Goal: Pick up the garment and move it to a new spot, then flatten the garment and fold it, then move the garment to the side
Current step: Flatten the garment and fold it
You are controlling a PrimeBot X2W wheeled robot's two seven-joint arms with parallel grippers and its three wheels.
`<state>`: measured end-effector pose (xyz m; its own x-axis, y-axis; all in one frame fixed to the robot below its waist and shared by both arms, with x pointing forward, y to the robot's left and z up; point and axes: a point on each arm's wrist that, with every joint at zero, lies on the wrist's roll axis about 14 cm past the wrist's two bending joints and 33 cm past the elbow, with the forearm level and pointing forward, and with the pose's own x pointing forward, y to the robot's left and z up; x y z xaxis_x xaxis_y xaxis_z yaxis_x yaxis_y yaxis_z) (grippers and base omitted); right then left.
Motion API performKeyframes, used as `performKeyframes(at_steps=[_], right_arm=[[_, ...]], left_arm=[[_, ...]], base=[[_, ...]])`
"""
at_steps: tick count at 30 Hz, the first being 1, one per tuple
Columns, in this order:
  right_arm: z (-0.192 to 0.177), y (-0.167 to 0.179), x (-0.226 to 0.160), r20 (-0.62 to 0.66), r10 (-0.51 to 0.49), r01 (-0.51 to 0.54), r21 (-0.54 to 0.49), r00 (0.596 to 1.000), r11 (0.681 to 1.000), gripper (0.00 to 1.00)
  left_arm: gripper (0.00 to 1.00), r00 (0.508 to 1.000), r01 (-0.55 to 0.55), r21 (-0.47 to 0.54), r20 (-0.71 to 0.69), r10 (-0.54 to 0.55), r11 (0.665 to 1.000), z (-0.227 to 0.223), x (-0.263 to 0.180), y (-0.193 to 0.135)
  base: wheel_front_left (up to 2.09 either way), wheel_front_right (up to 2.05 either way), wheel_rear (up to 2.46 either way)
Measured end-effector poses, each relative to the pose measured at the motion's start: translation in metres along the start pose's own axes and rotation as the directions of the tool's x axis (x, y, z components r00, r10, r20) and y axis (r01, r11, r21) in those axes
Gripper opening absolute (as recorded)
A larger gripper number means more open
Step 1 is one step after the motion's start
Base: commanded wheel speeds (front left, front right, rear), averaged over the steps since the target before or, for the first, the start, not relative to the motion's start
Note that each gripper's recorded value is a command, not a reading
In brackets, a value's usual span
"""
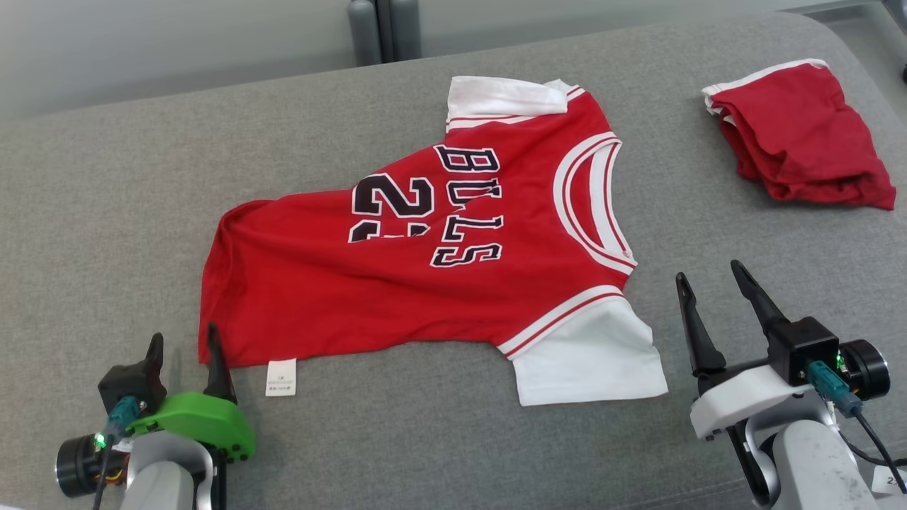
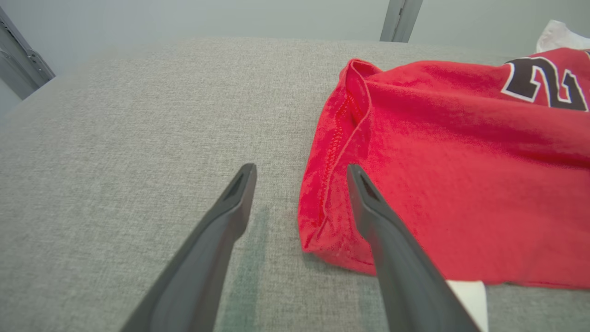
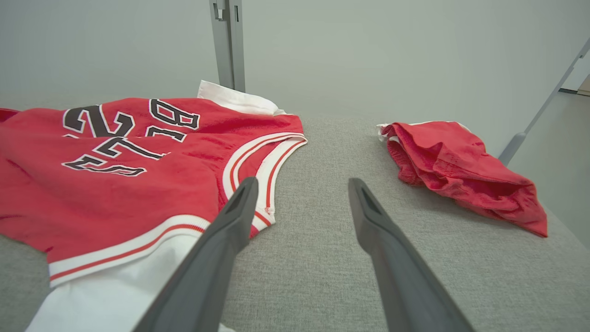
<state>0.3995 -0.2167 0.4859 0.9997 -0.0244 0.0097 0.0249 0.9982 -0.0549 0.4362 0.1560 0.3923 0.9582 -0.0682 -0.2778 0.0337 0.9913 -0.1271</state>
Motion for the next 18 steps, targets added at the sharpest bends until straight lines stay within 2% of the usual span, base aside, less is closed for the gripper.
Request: performKeyframes(at_steps=[4,18], right_arm=[[0.001,0.004,-0.004,0.001,0.010,-0.010,0.005,1.000,1.000,1.00],[0.004,0.017,-0.036,0.011,0.039,-0.039,0.052,0.999,0.998,1.00]], left_arm=[[1.00,1.000,-0.007,-0.015,0.021,0.007,1.000,0.004,-0.010,0.005],[1.00,0.988,0.094,-0.062,0.126,-0.086,0.994,0.020,-0.071,-0.020]], base=[[0.00,0.00,0.00],[0.00,0.00,0.00]])
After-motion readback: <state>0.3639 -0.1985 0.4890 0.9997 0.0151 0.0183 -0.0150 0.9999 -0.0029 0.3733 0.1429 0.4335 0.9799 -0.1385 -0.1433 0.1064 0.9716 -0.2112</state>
